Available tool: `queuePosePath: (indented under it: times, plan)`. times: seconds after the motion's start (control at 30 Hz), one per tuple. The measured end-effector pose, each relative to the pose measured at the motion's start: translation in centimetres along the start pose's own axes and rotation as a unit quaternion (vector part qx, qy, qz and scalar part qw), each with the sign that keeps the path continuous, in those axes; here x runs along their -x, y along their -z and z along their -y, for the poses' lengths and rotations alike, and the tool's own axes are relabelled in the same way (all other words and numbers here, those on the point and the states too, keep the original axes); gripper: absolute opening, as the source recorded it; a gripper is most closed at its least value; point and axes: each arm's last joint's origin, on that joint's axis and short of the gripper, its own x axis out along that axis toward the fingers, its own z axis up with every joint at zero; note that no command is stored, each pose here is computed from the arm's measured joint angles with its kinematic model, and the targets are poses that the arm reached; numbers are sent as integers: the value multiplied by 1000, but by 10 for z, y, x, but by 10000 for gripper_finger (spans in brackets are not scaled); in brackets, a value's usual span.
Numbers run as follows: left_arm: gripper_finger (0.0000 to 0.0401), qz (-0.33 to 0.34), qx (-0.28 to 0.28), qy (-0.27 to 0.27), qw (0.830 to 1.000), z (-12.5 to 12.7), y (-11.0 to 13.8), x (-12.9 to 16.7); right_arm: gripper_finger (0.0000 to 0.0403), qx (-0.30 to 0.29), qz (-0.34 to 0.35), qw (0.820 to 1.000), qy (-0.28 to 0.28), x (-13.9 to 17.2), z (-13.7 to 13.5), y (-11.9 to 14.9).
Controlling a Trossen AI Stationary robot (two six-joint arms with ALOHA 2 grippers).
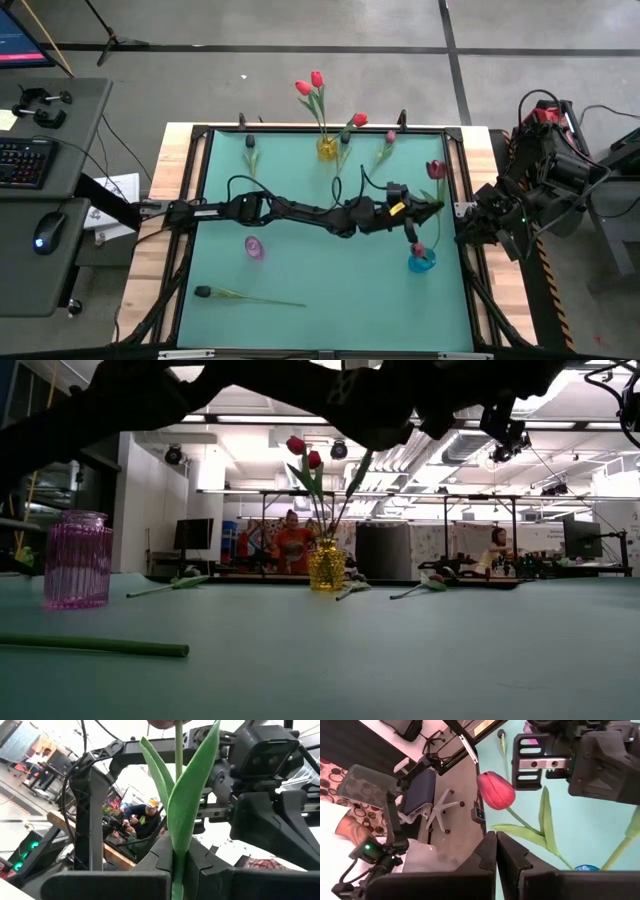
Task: Sort flowers into vase by color
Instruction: Put the left dark red tulip into the blue vase
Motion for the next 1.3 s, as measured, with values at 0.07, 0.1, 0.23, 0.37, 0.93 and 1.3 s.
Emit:
queuePosePath:
  times: [0.07,0.1,0.23,0.37,0.93,1.3]
  plan:
    - [0,1,-4,2,1000,0,3,1,0,0,0,1000,0,0,0,0]
    - [0,1,-6,3,1000,0,3,2,0,-1,0,1000,0,0,0,0]
    - [0,-18,-24,12,999,2,7,2,0,-4,0,1000,0,0,0,0]
    - [0,-56,-56,53,995,3,11,3,0,-5,0,1000,-1,0,0,0]
    - [109,-107,-107,62,987,-5,16,2,0,-12,4,1000,-10,0,-2,-1]
    - [253,-237,-13,166,957,-13,1,-3,0,-20,2,1000,-23,1,-4,-2]
